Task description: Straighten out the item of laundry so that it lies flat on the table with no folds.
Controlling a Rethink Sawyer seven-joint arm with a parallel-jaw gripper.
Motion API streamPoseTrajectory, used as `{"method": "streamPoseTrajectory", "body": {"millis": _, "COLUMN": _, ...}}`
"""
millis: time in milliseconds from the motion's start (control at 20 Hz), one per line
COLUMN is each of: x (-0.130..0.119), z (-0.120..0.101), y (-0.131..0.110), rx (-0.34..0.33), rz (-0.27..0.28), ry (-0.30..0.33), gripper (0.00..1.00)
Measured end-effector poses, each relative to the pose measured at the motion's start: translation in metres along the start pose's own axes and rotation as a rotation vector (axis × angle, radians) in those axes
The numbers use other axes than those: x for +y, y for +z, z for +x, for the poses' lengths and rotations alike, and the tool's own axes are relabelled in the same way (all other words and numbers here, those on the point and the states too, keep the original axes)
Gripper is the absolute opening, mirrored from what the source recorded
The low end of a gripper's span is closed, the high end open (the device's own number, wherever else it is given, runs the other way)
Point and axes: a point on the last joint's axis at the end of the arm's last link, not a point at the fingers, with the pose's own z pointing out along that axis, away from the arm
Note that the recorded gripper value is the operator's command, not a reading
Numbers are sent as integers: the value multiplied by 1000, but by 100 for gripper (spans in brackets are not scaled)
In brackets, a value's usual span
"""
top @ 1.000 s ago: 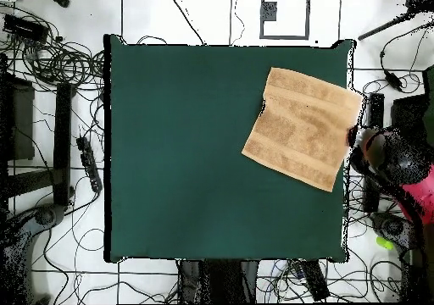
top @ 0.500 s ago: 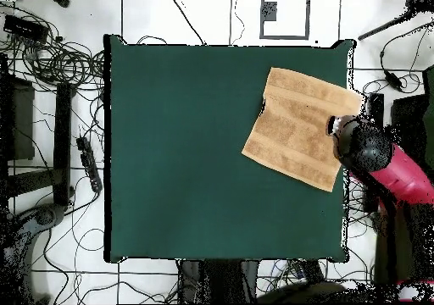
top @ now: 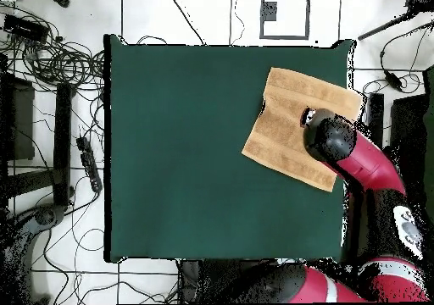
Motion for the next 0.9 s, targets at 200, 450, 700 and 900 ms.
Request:
{"method": "streamPoseTrajectory", "body": {"millis": 200, "x": 4, "z": 0, "y": 3, "rx": -12, "rz": 7, "ry": 56, "gripper": 100}}
{"method": "streamPoseTrajectory", "body": {"millis": 450, "x": -6, "z": 4, "y": 13, "rx": -20, "rz": 18, "ry": 84, "gripper": 100}}
{"method": "streamPoseTrajectory", "body": {"millis": 700, "x": -13, "z": 21, "y": 42, "rx": 9, "rz": 19, "ry": 107, "gripper": 100}}
{"method": "streamPoseTrajectory", "body": {"millis": 900, "x": -4, "z": 32, "y": 66, "rx": 34, "rz": 10, "ry": 111, "gripper": 100}}
